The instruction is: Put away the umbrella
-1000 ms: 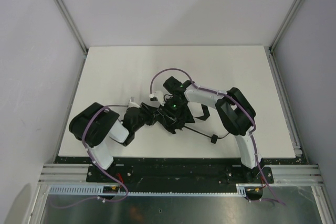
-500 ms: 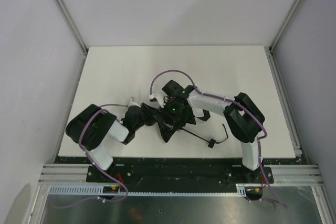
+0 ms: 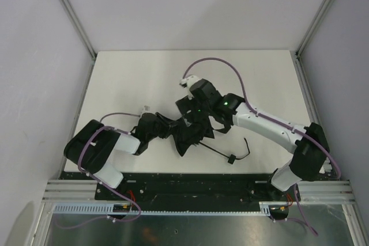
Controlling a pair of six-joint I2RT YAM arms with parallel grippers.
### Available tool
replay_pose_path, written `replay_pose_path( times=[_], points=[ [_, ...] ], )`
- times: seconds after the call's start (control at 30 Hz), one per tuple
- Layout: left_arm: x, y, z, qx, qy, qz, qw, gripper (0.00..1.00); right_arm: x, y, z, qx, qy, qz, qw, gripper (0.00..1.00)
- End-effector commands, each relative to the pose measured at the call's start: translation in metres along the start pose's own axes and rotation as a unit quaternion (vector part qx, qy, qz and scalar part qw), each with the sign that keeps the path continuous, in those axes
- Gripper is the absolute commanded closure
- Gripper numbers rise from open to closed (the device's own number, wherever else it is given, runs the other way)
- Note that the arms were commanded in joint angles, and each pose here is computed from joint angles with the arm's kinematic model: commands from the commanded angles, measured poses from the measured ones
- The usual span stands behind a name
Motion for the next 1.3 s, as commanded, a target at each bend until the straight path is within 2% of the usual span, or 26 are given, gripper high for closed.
replay_pose_path(
  times=[0.0, 0.17, 0.3, 0.37, 0.53, 0.57, 0.63, 0.7, 0.73, 0.77, 0.8, 0.83, 0.9, 1.0, 1.07, 1.13, 1.27],
  points=[
    [-0.007, -0.001, 0.040, 0.047, -0.096, -0.010, 0.994, 1.00, -0.007, 0.033, -0.041, 0.262, 0.101, 0.010, 0.960, 0.07],
    [-0.007, 0.000, 0.035, 0.052, -0.088, -0.006, 0.995, 1.00, -0.013, 0.086, -0.052, 0.478, 0.096, -0.019, 0.873, 0.01],
    [-0.008, 0.000, 0.031, 0.056, -0.081, -0.006, 0.995, 1.00, -0.018, 0.129, -0.066, 0.599, 0.142, -0.036, 0.787, 0.01],
    [-0.009, 0.001, 0.029, 0.056, -0.078, -0.006, 0.995, 1.00, -0.014, 0.141, -0.067, 0.639, 0.154, -0.035, 0.753, 0.01],
    [-0.009, 0.002, 0.024, 0.057, -0.070, -0.007, 0.996, 1.00, 0.012, 0.154, -0.066, 0.690, 0.169, -0.015, 0.704, 0.01],
    [-0.010, 0.003, 0.024, 0.057, -0.069, -0.006, 0.996, 1.00, 0.018, 0.156, -0.065, 0.697, 0.171, -0.010, 0.696, 0.03],
    [-0.010, 0.003, 0.023, 0.058, -0.067, -0.006, 0.996, 1.00, 0.027, 0.161, -0.066, 0.703, 0.189, -0.013, 0.685, 0.13],
    [-0.010, 0.003, 0.022, 0.059, -0.065, -0.008, 0.996, 1.00, 0.033, 0.162, -0.073, 0.696, 0.216, -0.035, 0.684, 0.29],
    [-0.011, 0.002, 0.021, 0.061, -0.063, -0.010, 0.996, 1.00, 0.035, 0.161, -0.077, 0.690, 0.229, -0.049, 0.685, 0.45],
    [-0.011, 0.002, 0.021, 0.063, -0.062, -0.013, 0.996, 1.00, 0.036, 0.159, -0.082, 0.682, 0.241, -0.064, 0.688, 0.67],
    [-0.012, 0.001, 0.020, 0.065, -0.059, -0.015, 0.996, 1.00, 0.035, 0.156, -0.087, 0.671, 0.251, -0.079, 0.693, 0.83],
    [-0.013, 0.001, 0.019, 0.065, -0.057, -0.017, 0.996, 1.00, 0.032, 0.153, -0.092, 0.657, 0.261, -0.091, 0.701, 0.92],
    [-0.015, 0.001, 0.017, 0.068, -0.051, -0.018, 0.996, 1.00, 0.025, 0.139, -0.100, 0.613, 0.280, -0.108, 0.731, 0.98],
    [-0.017, 0.001, 0.015, 0.071, -0.045, -0.019, 0.996, 1.00, 0.013, 0.103, -0.109, 0.519, 0.289, -0.154, 0.789, 1.00],
    [-0.018, 0.001, 0.016, 0.069, -0.045, -0.018, 0.996, 1.00, 0.007, 0.079, -0.116, 0.468, 0.281, -0.198, 0.814, 1.00],
    [-0.017, 0.001, 0.016, 0.068, -0.043, -0.018, 0.997, 1.00, 0.005, 0.054, -0.122, 0.435, 0.255, -0.247, 0.828, 1.00],
    [-0.017, 0.001, 0.016, 0.064, -0.041, -0.019, 0.997, 1.00, 0.005, 0.014, -0.130, 0.409, 0.205, -0.325, 0.828, 1.00]
  ],
)
Point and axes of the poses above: each gripper's point midway between its finger pads, its own x axis out along the fingers, its own z axis along the line the jaws close on, y = z × x, the point moved 5 cm from there along -x, back along the fingers, and after that the axes turned 10 degrees about -x, right-handed, at the moved point
